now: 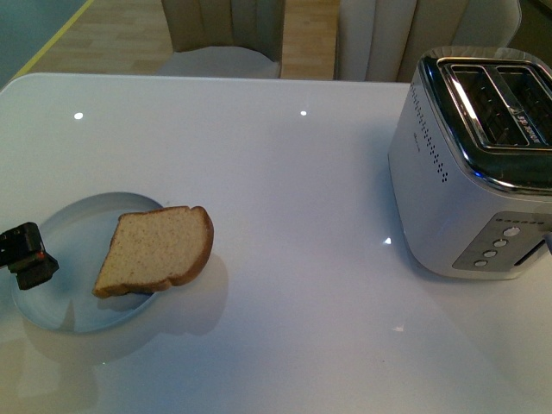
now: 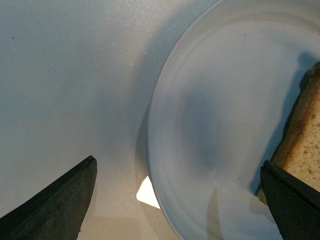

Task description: Left arm holds plate, right arm toasts bread

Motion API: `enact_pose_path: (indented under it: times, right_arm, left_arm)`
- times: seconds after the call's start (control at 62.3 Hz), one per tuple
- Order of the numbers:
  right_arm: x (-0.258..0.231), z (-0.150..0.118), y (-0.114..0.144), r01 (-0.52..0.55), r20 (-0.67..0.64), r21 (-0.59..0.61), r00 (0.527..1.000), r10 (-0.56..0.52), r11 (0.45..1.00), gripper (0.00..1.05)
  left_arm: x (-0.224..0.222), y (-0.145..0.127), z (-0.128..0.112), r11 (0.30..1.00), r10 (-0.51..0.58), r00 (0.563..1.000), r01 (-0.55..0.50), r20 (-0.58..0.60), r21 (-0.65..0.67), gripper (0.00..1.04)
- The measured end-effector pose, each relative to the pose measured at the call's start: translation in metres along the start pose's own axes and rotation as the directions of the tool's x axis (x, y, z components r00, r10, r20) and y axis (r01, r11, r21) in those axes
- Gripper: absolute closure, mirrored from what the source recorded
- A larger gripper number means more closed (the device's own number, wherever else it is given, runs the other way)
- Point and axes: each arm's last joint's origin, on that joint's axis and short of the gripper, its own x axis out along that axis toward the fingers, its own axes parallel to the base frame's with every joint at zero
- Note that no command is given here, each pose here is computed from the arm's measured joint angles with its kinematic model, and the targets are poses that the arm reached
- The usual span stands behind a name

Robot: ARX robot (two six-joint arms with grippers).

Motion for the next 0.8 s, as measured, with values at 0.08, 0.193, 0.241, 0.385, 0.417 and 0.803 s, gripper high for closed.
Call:
enact_pose_path:
  times: [0.08, 0.193, 0.241, 0.385, 0.417, 0.803]
  right_arm:
    - [0.000, 0.000, 0.000, 0.000, 0.000, 0.000, 1.000, 0.000, 1.000, 0.09]
    - [0.000, 0.000, 0.000, 0.000, 0.000, 0.000, 1.000, 0.000, 1.000, 0.09]
    - [0.000, 0.000, 0.000, 0.000, 0.000, 0.000, 1.000, 0.000, 1.000, 0.09]
    - [0.000, 0.000, 0.000, 0.000, 0.000, 0.000, 1.000, 0.000, 1.000, 0.09]
    - [0.000, 0.000, 0.000, 0.000, 0.000, 0.000, 1.000, 0.000, 1.000, 0.09]
    - [0.000, 0.000, 0.000, 0.000, 0.000, 0.000, 1.000, 0.000, 1.000, 0.09]
  left_arm:
    - [0.006, 0.001, 0.000, 1.000, 0.005, 1.000, -0.005, -0.005, 0.000, 0.07]
    - [0.013, 0.001, -0.001, 1.000, 0.009, 1.000, -0.009, -0.014, 0.002, 0.07]
    - [0.016, 0.001, -0.003, 1.000, 0.010, 1.000, -0.010, -0.021, 0.004, 0.11]
    - [0.022, -0.002, -0.007, 1.000, 0.018, 0.999, -0.018, -0.038, 0.008, 0.35]
    - [0.024, -0.002, -0.008, 1.000, 0.020, 0.999, -0.020, -0.042, 0.005, 0.41]
    - [0.027, -0.001, -0.010, 1.000, 0.023, 0.998, -0.024, -0.053, -0.014, 0.99]
